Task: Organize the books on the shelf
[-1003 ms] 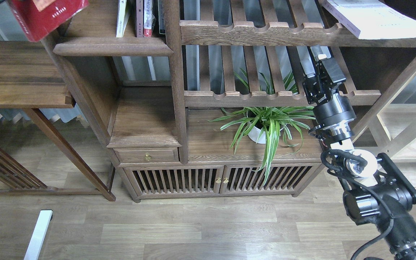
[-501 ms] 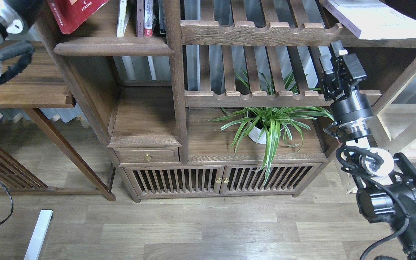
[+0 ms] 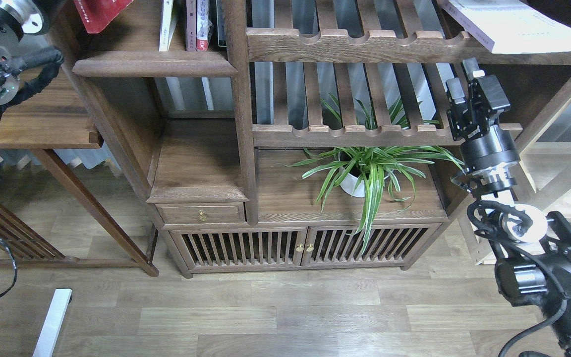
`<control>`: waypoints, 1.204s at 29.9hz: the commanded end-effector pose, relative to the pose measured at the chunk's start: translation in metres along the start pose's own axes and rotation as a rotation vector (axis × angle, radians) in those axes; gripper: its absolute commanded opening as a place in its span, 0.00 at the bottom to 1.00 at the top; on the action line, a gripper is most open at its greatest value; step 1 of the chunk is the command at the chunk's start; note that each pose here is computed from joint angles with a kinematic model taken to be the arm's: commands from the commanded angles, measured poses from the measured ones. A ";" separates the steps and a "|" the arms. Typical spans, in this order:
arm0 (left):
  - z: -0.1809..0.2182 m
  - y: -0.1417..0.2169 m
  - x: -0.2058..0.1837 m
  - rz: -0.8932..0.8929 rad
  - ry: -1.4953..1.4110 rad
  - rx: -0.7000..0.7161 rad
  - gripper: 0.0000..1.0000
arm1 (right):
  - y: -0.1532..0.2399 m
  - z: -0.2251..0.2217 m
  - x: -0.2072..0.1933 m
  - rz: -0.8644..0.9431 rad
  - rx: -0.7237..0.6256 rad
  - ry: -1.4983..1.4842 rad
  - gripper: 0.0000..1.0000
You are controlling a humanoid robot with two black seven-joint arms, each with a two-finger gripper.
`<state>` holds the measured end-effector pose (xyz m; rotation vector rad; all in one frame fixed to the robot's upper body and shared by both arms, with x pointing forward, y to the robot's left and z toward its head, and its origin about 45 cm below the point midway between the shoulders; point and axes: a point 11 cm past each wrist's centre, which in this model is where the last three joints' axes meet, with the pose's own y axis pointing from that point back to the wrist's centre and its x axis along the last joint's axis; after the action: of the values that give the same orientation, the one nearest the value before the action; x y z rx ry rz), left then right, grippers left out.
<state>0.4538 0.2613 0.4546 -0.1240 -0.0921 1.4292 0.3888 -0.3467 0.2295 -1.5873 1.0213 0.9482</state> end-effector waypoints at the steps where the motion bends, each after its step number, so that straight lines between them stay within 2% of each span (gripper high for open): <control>1: 0.001 -0.011 -0.005 -0.010 -0.025 -0.050 0.00 | 0.000 0.000 0.001 0.001 0.003 -0.003 0.66; 9: -0.004 -0.038 -0.011 -0.012 -0.048 -0.052 0.00 | -0.001 -0.005 -0.001 -0.004 0.020 -0.010 0.66; 15: -0.014 -0.044 -0.004 0.007 -0.049 -0.024 0.00 | 0.000 -0.009 0.000 0.000 0.032 -0.010 0.66; 26: -0.025 -0.056 0.008 0.005 -0.027 -0.070 0.01 | 0.000 -0.012 -0.001 -0.003 0.040 -0.010 0.65; 36: -0.032 -0.069 -0.003 0.018 -0.014 -0.069 0.02 | 0.000 -0.019 -0.003 -0.009 0.057 -0.005 0.65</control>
<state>0.5223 0.2482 0.4335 -0.1787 -0.1495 1.4370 0.3895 -0.3643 0.2364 -1.5417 1.0280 0.9101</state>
